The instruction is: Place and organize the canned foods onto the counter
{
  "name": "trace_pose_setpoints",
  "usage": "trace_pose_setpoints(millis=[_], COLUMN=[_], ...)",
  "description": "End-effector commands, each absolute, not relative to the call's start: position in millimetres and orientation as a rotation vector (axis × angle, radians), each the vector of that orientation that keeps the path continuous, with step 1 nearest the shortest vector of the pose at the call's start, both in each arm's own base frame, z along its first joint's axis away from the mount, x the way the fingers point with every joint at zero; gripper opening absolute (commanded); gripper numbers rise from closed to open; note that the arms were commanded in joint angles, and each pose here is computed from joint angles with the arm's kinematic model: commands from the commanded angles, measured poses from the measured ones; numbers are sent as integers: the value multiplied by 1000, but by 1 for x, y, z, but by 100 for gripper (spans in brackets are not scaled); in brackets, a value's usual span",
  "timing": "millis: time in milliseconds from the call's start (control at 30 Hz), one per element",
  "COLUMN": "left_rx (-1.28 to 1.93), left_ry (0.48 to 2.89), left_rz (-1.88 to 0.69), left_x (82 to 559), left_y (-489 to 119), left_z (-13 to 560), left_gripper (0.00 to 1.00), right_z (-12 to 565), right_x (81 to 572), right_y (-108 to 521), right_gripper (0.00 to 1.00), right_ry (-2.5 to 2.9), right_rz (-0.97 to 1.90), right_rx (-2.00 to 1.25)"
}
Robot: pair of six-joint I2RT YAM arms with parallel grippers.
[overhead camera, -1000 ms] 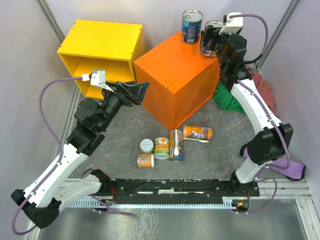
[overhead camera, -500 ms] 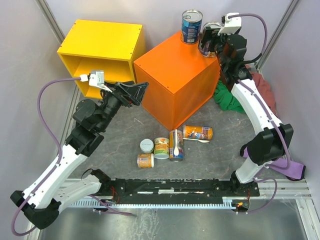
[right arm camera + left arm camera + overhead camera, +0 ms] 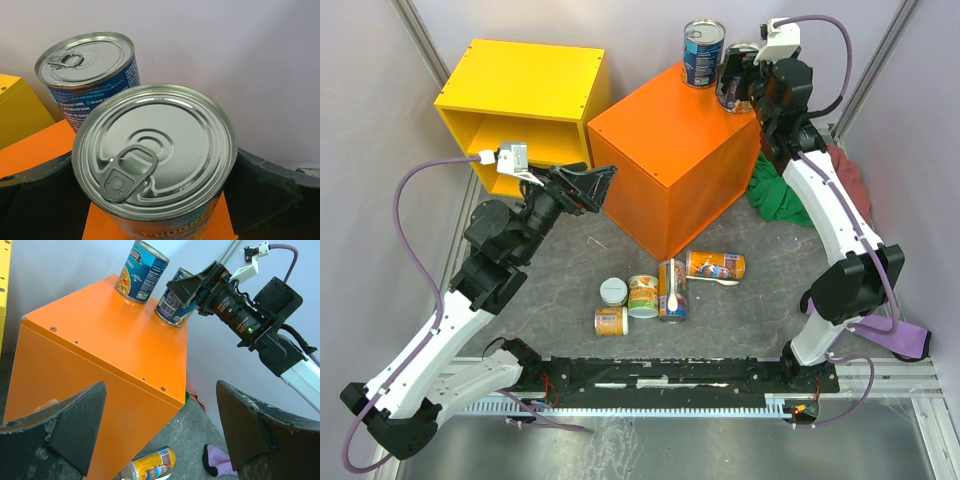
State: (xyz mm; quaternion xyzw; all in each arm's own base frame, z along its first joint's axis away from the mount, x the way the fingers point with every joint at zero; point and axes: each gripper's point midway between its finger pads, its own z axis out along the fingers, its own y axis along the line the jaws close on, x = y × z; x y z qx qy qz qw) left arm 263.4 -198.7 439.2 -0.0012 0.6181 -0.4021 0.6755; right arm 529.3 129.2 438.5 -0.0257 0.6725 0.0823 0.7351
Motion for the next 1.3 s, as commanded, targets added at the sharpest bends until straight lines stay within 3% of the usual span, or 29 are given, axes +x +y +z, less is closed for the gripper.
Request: trace_pose_setpoints(millis=[0,1267], left_rx=[3,-42], left_ry=[1310,1326], left_rz=[-893,-922], left_x=[262,262], left_y=[-194,-194], left_z=[463,473], left_gripper=[97,99], right_z=[490,536], right_x=[522,505], right_y=[132,122], right_gripper=[99,99], right_ry=[1374,1375], right_rz=[223,201], right_rx=[-39,-19])
